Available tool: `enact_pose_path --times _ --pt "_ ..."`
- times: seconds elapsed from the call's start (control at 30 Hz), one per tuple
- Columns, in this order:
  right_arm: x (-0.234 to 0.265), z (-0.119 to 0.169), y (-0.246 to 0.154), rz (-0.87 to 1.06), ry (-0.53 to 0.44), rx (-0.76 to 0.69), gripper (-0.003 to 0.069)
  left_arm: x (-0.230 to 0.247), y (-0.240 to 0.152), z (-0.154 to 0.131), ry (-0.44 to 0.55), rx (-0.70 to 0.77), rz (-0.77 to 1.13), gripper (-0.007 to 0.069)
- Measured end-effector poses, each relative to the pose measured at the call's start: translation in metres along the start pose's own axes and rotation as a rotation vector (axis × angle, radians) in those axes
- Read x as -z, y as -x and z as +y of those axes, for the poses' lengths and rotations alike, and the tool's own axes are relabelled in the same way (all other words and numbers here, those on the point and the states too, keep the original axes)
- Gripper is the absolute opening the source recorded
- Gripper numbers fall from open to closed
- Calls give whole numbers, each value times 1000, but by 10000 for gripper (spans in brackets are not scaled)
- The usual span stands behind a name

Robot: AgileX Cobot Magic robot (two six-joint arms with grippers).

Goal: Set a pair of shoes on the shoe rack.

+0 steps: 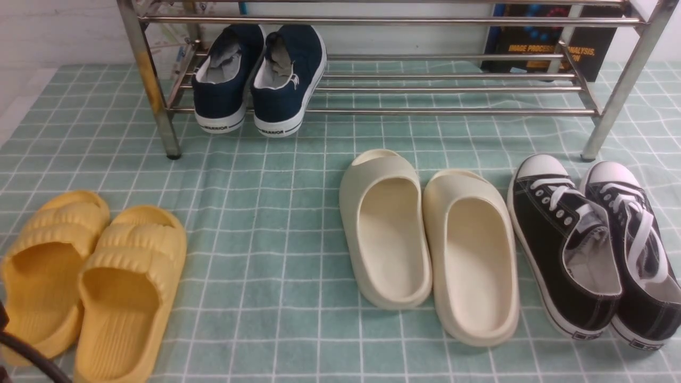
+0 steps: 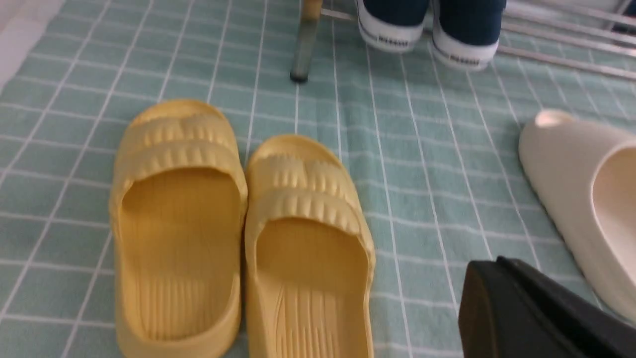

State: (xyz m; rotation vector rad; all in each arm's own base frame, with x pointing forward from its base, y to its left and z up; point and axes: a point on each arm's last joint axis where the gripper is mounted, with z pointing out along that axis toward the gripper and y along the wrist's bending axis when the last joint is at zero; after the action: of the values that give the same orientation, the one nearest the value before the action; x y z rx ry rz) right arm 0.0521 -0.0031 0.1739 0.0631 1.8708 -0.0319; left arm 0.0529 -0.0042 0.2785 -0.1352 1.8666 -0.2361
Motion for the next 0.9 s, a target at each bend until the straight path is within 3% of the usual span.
enact_pose_path --times 0.13,0.33,0.73,0.9 --pt "0 0 0 0 0 0 239 -8 -36 11 24 5 -138 -13" --pt "0 0 0 0 0 0 239 -22 -77 24 88 39 -91 -13" --pt "0 0 0 0 0 0 239 -30 -98 31 119 45 -26 -13" --pt "0 0 0 0 0 0 239 -31 -100 31 118 -35 -9 -13"
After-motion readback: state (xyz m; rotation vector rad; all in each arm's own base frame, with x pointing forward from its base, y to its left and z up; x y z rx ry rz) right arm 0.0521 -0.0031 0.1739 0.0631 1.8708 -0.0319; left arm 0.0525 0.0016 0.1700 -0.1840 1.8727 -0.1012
